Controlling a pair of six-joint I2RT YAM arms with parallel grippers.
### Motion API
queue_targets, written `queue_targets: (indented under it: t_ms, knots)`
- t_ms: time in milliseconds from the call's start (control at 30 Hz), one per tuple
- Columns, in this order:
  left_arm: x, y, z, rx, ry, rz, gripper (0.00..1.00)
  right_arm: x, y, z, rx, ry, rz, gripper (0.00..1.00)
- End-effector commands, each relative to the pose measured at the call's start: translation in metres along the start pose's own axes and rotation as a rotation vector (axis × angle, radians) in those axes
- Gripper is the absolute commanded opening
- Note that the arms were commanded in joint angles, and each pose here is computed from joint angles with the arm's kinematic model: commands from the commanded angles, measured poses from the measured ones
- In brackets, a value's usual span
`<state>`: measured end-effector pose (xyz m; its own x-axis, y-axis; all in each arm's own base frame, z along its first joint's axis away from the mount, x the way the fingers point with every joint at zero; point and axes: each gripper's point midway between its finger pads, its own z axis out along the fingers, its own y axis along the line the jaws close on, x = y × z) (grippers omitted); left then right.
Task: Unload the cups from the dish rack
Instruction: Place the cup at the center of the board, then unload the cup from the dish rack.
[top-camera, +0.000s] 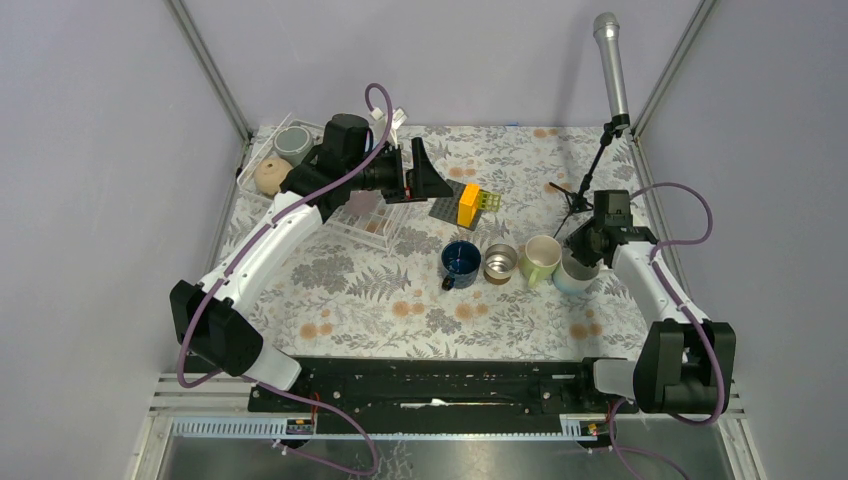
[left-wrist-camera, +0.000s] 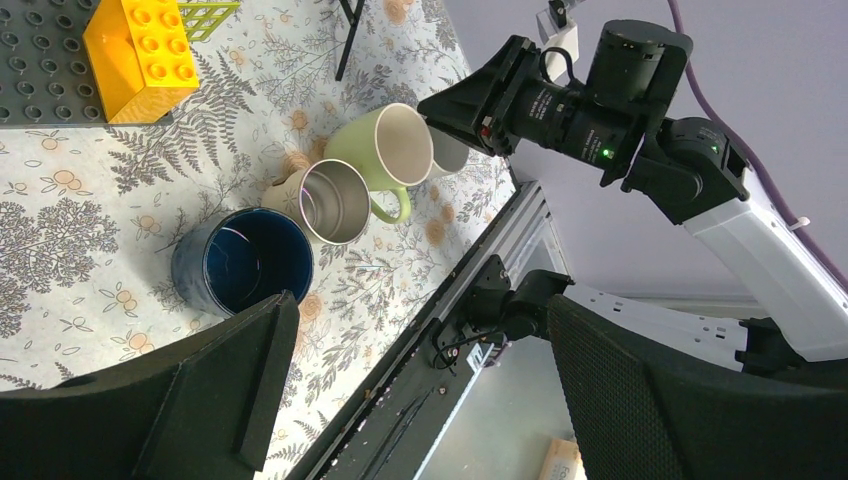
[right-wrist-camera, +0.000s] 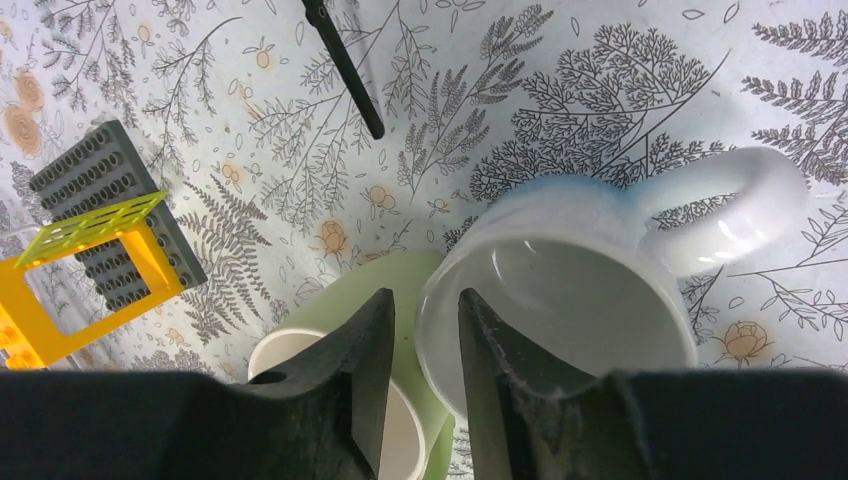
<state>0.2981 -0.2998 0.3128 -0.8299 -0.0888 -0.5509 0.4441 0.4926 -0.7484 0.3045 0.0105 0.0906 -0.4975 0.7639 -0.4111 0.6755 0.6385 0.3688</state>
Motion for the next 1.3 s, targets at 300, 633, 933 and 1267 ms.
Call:
queue_targets:
  t_ms: [300, 633, 933, 1267]
  knots:
    - [-0.013, -0.008, -0.002, 0.003, -0.052, 0.067, 0.99, -0.028, 0.02, -0.045, -0.082, -0.093, -0.03, 0.71]
    - [-0.028, 0.013, -0.012, -0.159, -0.116, 0.111, 0.99, -0.029, 0.034, -0.084, -0.185, -0.105, -0.103, 1.0]
    - [-0.064, 0.075, -0.048, -0.578, -0.27, 0.14, 0.99, 0.012, 0.075, -0.11, -0.295, -0.079, -0.256, 1.0]
    - [-0.083, 0.171, -0.09, -1.034, -0.291, 0.125, 0.99, 0.038, 0.116, -0.129, -0.442, -0.022, -0.342, 1.0]
